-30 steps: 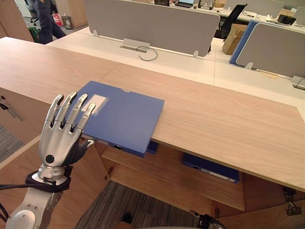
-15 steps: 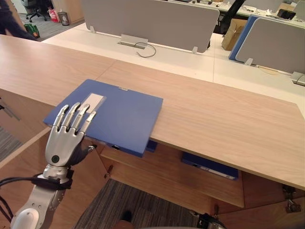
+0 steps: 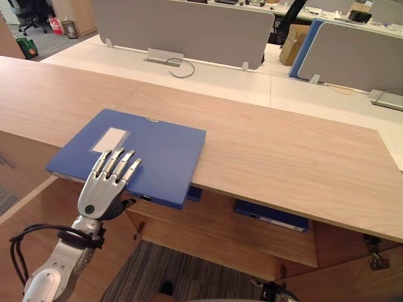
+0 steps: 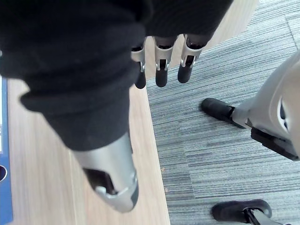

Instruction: Walk over to the cabinet, pick up the folder, carry it to the office cabinet, place the folder inside the office cabinet, then close the office cabinet door

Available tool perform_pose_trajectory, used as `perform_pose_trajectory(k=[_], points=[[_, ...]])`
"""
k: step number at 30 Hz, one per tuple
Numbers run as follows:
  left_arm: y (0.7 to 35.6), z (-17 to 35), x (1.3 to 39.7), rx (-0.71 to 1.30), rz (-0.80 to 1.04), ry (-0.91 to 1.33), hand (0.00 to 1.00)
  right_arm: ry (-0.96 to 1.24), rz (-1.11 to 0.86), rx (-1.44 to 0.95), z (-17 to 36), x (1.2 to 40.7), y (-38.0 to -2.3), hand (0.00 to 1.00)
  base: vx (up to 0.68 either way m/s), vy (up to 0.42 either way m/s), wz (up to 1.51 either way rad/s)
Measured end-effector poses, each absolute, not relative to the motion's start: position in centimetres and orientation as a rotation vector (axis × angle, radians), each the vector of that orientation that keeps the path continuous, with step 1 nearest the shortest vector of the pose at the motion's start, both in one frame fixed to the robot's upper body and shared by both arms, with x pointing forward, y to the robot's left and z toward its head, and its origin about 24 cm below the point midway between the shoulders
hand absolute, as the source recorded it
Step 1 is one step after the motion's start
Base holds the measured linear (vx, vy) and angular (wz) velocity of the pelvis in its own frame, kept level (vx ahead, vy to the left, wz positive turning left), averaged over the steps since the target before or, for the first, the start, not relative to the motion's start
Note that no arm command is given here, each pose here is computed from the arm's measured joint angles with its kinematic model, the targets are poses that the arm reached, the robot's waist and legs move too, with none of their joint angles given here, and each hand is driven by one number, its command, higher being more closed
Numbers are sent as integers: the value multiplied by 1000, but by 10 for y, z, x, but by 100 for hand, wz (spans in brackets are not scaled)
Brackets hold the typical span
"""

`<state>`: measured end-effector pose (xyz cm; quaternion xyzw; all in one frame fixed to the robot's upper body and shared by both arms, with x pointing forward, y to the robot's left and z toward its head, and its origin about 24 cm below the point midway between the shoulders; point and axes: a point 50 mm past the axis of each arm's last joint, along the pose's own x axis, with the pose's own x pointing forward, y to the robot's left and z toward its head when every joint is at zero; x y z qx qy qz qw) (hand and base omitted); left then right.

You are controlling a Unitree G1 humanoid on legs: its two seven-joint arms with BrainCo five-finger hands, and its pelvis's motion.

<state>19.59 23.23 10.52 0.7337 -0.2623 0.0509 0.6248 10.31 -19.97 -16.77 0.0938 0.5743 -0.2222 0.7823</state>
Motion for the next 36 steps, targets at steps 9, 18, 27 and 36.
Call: perform_pose_trajectory(k=[9, 18, 27, 36], points=[[235, 105, 208, 1701, 130, -604, 100, 1235, -477, 197, -167, 104, -200, 0, -12, 0, 0], [232, 109, 213, 1732, 165, -632, 100, 1248, -484, 195, -169, 97, -201, 0, -17, 4, -6], [154, 141, 181, 1047, 323, -780, 100, 1305, -517, 221, -174, 70, -197, 0, 18, 0, -1], [188, 175, 165, -35, 249, -731, 100, 1126, -481, 281, -166, 92, -190, 0, -11, 15, -34]])
